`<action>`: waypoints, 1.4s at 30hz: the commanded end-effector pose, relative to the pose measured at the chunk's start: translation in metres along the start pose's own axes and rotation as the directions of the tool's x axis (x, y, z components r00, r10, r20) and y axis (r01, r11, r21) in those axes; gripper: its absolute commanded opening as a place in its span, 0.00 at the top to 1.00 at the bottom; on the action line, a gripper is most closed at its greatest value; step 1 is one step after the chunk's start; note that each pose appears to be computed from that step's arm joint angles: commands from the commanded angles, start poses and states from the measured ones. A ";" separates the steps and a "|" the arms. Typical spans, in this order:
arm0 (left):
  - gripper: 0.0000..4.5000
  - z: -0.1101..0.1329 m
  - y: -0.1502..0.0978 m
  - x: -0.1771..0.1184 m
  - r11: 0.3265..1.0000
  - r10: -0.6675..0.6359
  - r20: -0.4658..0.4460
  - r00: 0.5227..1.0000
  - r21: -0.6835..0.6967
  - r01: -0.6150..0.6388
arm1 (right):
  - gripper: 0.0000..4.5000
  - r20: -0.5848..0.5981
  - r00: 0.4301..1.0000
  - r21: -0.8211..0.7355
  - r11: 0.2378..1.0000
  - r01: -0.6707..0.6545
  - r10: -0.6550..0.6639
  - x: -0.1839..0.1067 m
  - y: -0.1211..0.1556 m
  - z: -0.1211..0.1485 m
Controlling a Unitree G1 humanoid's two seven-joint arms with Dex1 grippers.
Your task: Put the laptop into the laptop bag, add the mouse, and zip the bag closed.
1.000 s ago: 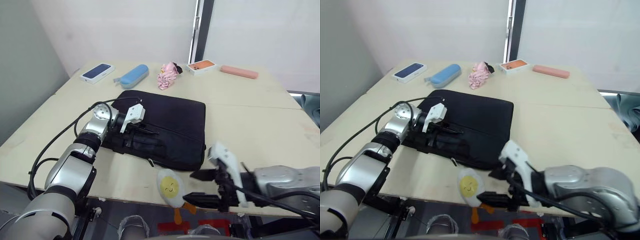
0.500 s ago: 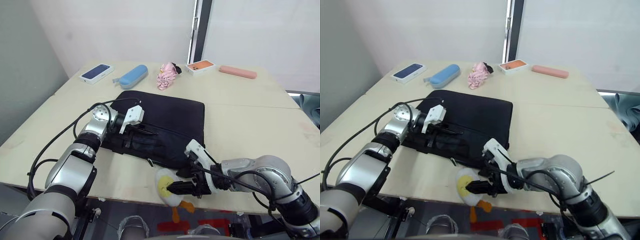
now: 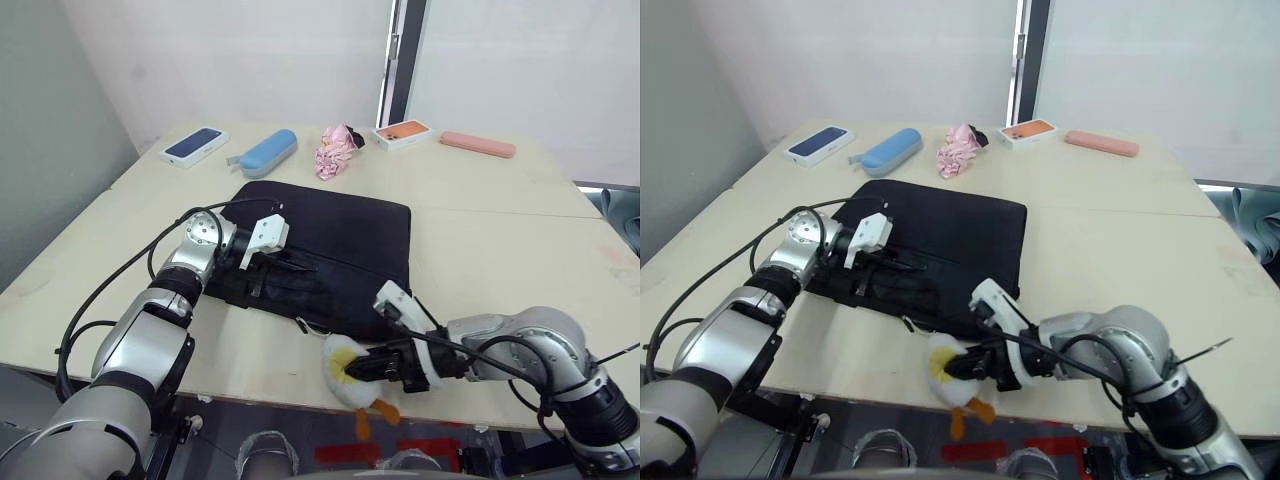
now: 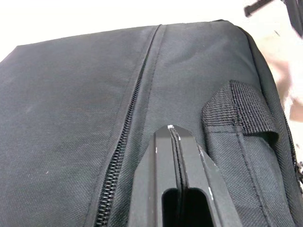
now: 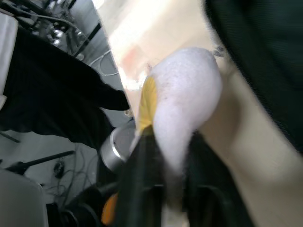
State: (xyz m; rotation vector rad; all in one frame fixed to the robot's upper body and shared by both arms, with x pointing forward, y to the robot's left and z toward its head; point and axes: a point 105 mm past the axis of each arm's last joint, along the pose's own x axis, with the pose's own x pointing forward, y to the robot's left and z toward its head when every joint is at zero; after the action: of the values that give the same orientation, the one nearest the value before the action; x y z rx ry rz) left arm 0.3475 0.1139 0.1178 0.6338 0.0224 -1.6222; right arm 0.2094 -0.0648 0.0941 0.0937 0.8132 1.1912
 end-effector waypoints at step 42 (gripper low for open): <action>1.00 -0.042 -0.061 0.033 0.985 -0.140 0.008 0.990 -0.105 0.140 | 1.00 0.087 0.584 -0.616 0.417 0.668 -0.807 -0.151 -0.119 0.079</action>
State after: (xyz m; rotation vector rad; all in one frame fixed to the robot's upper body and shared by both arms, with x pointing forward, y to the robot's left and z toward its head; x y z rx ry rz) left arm 0.3287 0.1056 0.0876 0.6100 -0.0326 -1.6503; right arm 0.3241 -0.2105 0.1571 -0.8498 0.5606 0.5670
